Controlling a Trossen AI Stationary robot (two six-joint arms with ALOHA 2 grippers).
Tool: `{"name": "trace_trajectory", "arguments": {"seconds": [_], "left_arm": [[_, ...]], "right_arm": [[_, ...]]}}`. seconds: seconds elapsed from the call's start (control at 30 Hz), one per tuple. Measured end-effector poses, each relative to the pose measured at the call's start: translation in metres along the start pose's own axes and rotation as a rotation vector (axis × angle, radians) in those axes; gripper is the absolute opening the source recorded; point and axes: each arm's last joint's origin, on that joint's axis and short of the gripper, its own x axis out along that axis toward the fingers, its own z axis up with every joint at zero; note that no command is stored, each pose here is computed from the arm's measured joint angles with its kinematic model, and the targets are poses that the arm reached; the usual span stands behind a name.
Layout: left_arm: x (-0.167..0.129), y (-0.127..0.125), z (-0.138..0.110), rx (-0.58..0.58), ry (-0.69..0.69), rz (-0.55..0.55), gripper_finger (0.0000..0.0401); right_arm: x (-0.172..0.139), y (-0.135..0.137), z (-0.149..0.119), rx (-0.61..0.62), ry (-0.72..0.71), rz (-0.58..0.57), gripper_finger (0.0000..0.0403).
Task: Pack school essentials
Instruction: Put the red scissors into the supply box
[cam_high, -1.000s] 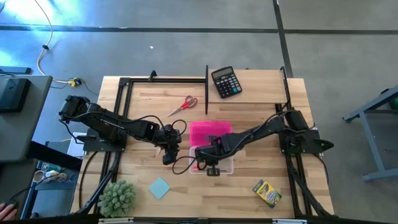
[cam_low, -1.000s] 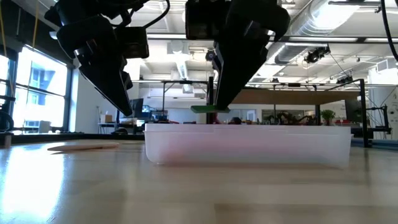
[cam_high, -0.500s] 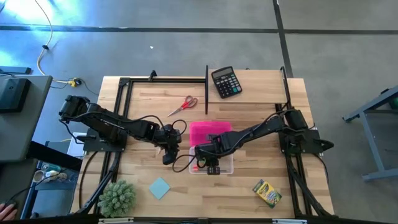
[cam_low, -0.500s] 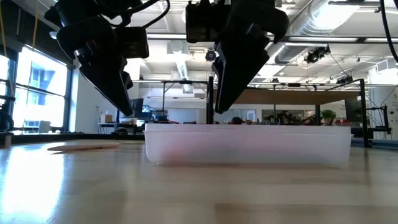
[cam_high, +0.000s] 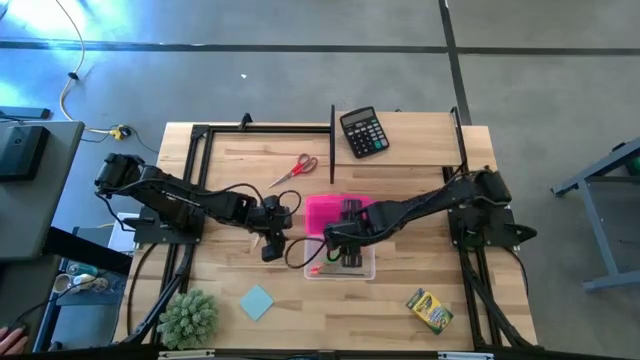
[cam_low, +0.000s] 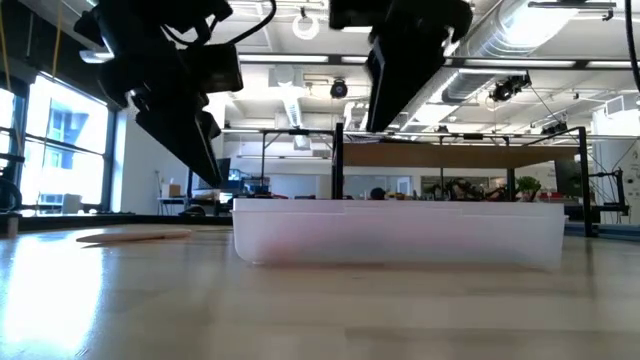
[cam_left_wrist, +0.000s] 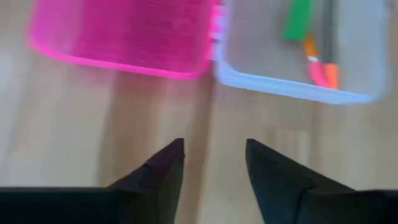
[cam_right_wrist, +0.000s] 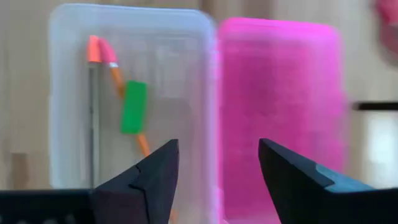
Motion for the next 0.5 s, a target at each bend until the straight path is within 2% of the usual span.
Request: {"name": "trace_trajectory", "arguments": {"seconds": [0.23,0.5], "left_arm": [[0.001,0.03,0.01,-0.07,-0.062,0.149,0.0232],[-0.013,0.081,0.041,-0.225,-0.141,0.198,0.0234]], "right_arm": [[-0.053,-0.021,-0.008,0.031,-0.114,-0.12,0.0196],[-0.103,-0.045,-0.024,0.095,-0.216,-0.184,0.0193]]}}
